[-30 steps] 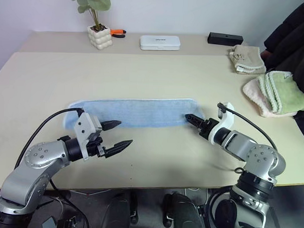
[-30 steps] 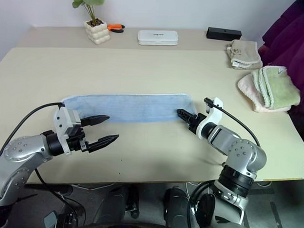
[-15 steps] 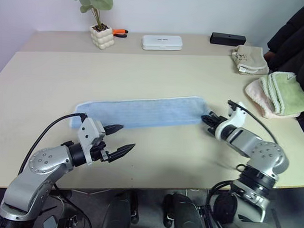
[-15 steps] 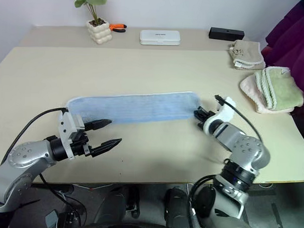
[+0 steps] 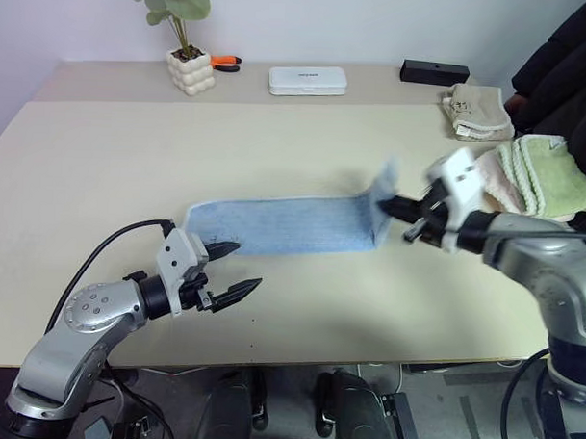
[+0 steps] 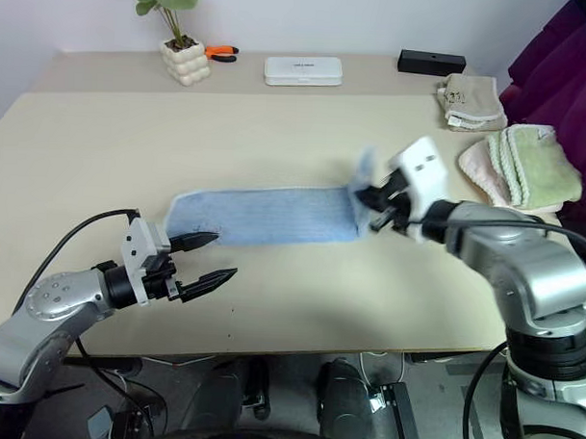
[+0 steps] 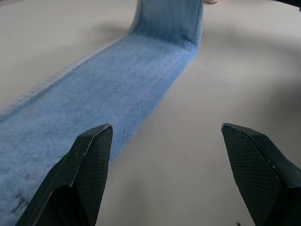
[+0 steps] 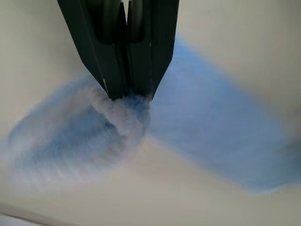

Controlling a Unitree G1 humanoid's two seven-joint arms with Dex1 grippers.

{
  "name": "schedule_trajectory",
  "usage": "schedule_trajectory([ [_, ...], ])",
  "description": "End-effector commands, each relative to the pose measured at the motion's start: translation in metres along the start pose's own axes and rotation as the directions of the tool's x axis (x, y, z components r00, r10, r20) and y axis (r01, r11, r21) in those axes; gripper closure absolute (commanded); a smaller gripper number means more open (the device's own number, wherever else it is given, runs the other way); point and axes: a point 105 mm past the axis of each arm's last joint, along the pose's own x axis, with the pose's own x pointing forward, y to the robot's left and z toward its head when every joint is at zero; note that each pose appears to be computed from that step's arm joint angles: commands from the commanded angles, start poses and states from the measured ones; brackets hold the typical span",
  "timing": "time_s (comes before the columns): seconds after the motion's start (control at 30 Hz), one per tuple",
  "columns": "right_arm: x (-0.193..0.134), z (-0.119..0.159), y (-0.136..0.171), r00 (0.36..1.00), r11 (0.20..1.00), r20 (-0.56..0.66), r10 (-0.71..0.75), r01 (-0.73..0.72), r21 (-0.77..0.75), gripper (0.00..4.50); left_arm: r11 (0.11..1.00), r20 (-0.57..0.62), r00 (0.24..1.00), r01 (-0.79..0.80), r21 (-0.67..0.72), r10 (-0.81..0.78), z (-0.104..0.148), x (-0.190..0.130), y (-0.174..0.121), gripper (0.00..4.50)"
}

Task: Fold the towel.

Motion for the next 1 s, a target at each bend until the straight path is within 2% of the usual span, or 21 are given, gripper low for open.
schedule_trajectory([
  [0.03, 0.026, 0.002, 0.011, 0.999, 0.995, -0.008, 0.033, -0.033, -0.091, 4.48, 0.999, 0.023, 1.000, -0.002, 0.032, 0.001, 0.008, 0.001, 0.000, 0.72],
  [0.13, 0.046, -0.009, 0.011, 0.998, 0.994, -0.052, 0.022, -0.028, -0.107, 4.48, 0.999, 0.027, 1.000, -0.013, 0.031, 0.012, 0.009, 0.001, -0.001, 0.72],
  [0.33, 0.054, -0.019, 0.015, 0.996, 0.992, -0.077, 0.036, -0.045, -0.121, 4.48, 0.999, 0.020, 0.999, -0.036, 0.026, 0.035, 0.007, -0.002, -0.003, 0.72],
  [0.43, 0.053, -0.016, 0.019, 0.996, 0.993, -0.054, 0.068, -0.073, -0.098, 3.64, 0.999, 0.018, 0.999, -0.044, 0.022, 0.044, 0.006, -0.004, -0.004, 0.72],
  [0.67, 0.049, -0.009, 0.021, 0.997, 0.988, -0.031, 0.074, -0.078, -0.136, 0.07, 0.999, 0.024, 0.999, -0.041, 0.019, 0.041, 0.006, 0.001, -0.005, 0.72],
  [0.9, 0.020, -0.005, 0.026, 0.989, 0.971, 0.001, 0.151, -0.148, -0.187, 0.07, 0.999, 0.017, 0.999, -0.043, 0.021, 0.043, 0.005, 0.000, -0.003, 0.72],
  [1.0, 0.020, -0.007, 0.021, 0.993, 0.967, 0.006, 0.118, -0.114, -0.226, 0.07, 0.998, 0.006, 0.998, -0.062, 0.021, 0.062, 0.002, -0.003, 0.001, 0.72],
])
